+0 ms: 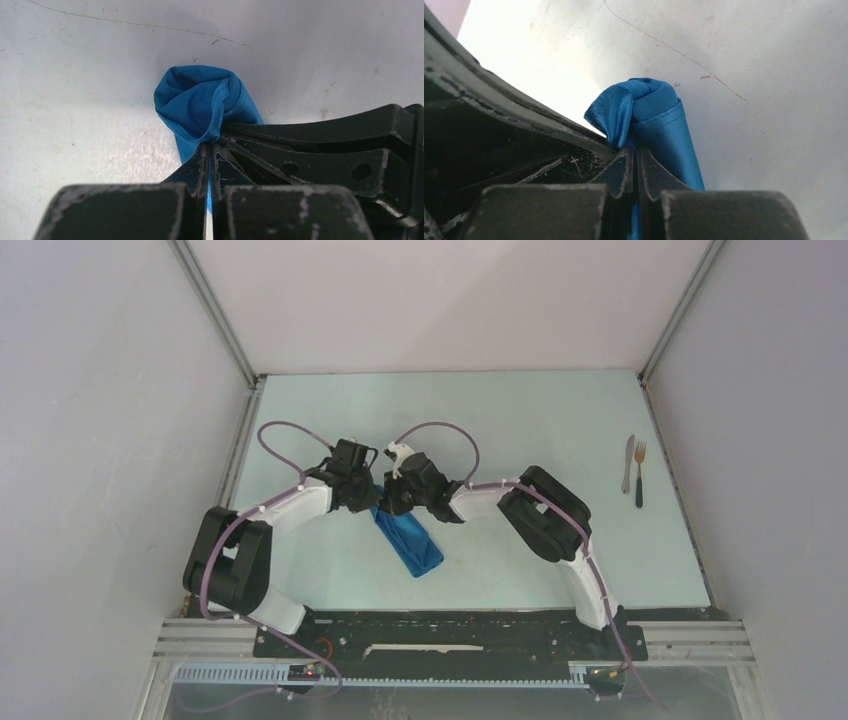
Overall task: Fold the napkin into a case and place the utensils inside
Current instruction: Stuff the top corner of the smaller-rectangle-folded napkin into the folded napkin.
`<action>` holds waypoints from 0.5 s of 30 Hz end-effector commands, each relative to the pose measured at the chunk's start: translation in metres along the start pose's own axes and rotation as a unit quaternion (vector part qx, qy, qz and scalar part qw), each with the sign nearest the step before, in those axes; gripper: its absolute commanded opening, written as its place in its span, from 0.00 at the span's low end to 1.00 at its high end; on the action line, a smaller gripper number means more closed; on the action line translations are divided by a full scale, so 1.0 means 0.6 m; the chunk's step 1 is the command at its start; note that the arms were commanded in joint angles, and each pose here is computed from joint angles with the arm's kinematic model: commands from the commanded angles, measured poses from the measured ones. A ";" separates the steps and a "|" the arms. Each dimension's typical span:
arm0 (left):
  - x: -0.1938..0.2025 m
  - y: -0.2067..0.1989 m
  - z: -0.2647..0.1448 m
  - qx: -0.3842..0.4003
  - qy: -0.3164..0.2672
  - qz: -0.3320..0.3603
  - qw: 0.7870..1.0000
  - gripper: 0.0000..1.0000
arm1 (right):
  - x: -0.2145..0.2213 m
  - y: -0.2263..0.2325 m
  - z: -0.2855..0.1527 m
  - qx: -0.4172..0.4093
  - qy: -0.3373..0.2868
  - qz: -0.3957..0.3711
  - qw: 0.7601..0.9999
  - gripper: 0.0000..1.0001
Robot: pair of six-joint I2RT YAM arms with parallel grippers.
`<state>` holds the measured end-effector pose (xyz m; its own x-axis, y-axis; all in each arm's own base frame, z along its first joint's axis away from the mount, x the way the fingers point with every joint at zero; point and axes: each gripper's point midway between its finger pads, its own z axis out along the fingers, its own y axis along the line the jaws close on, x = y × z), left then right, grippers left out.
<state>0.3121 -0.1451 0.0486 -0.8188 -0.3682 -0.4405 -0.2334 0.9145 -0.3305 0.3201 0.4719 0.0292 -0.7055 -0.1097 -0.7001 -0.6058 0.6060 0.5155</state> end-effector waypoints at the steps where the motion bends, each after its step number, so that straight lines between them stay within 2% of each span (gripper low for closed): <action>1: -0.006 -0.023 -0.007 0.026 0.022 -0.011 0.999 0.00 | -0.035 0.024 0.012 -0.038 -0.069 0.003 0.997 0.05; 10: -0.011 -0.018 -0.007 0.025 0.044 -0.033 0.998 0.00 | -0.041 0.026 0.026 -0.016 -0.138 -0.010 0.990 0.08; 13: -0.010 -0.013 -0.004 0.024 0.056 -0.045 0.997 0.00 | -0.024 0.020 0.038 -0.023 -0.125 -0.003 0.992 0.11; 15: -0.013 -0.014 -0.004 0.028 0.061 -0.050 0.996 0.00 | -0.013 0.017 0.031 -0.025 -0.122 0.000 0.992 0.17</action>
<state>0.3165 -0.1362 0.0492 -0.8383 -0.4096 -0.3597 -0.2869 0.8926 -0.3477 0.3299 0.4881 0.0292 -0.6162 0.0417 -0.7865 -0.6203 0.5895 0.5173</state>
